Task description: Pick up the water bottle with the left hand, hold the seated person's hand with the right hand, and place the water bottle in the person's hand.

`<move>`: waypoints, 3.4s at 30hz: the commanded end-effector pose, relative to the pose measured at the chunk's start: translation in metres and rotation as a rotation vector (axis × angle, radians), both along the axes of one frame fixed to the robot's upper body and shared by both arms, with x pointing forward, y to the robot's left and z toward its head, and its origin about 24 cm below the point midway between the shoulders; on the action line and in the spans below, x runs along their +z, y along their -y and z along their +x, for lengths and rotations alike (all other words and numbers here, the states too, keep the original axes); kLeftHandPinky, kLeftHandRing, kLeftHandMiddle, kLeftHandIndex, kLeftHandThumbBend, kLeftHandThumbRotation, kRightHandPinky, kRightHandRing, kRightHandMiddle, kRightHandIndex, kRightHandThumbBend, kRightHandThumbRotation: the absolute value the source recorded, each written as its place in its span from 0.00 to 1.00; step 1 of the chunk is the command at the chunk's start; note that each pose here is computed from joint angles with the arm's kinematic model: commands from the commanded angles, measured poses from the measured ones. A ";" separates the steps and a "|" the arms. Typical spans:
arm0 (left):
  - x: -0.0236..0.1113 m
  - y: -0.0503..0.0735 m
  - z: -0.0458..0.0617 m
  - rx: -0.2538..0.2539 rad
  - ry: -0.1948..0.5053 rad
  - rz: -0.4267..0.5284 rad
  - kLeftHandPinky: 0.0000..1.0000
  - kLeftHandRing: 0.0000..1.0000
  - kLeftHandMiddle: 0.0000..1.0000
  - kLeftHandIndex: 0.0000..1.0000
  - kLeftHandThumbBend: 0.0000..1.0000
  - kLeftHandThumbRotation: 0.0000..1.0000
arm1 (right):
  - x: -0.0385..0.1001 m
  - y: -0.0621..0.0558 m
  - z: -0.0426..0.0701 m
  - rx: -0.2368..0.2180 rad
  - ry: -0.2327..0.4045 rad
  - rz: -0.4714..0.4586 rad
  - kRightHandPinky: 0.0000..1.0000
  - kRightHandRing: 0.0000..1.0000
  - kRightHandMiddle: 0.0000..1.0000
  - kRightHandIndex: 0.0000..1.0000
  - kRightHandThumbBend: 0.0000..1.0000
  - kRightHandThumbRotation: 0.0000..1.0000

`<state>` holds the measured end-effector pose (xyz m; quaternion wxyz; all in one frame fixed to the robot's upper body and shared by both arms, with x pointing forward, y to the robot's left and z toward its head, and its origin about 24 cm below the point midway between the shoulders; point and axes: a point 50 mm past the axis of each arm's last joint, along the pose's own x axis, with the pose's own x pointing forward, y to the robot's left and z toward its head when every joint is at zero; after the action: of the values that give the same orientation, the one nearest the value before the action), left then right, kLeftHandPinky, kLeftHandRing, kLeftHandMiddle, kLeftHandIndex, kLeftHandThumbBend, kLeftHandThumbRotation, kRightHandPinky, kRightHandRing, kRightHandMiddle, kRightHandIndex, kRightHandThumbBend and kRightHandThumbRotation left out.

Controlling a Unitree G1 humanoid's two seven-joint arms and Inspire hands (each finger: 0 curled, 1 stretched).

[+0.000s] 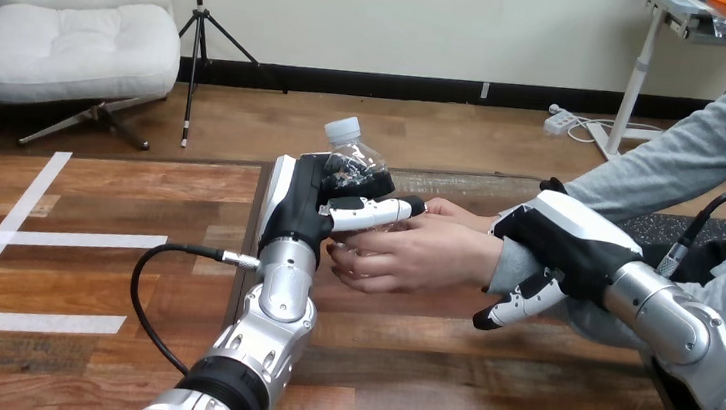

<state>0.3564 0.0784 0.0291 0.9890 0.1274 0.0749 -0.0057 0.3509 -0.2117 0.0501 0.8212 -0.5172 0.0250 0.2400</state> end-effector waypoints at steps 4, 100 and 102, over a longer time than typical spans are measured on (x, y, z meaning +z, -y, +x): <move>0.033 0.009 0.011 -0.031 0.141 0.001 0.13 0.18 0.24 0.38 0.77 0.00 | 0.030 -0.017 0.016 0.040 0.121 0.038 0.26 0.30 0.36 0.38 0.81 0.00; 0.021 -0.023 0.012 -0.044 -0.005 0.107 0.97 1.00 1.00 1.00 1.00 0.62 | 0.030 -0.015 0.015 0.039 0.120 0.044 0.27 0.31 0.37 0.38 0.79 0.00; 0.022 -0.025 0.012 -0.035 0.006 0.111 0.98 1.00 1.00 1.00 1.00 0.63 | 0.030 -0.015 0.015 0.038 0.122 0.046 0.27 0.31 0.37 0.38 0.79 0.00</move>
<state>0.3606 0.0923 0.0308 0.9786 0.1627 0.1173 -0.0453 0.3510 -0.2135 0.0508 0.8208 -0.5198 0.0244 0.2355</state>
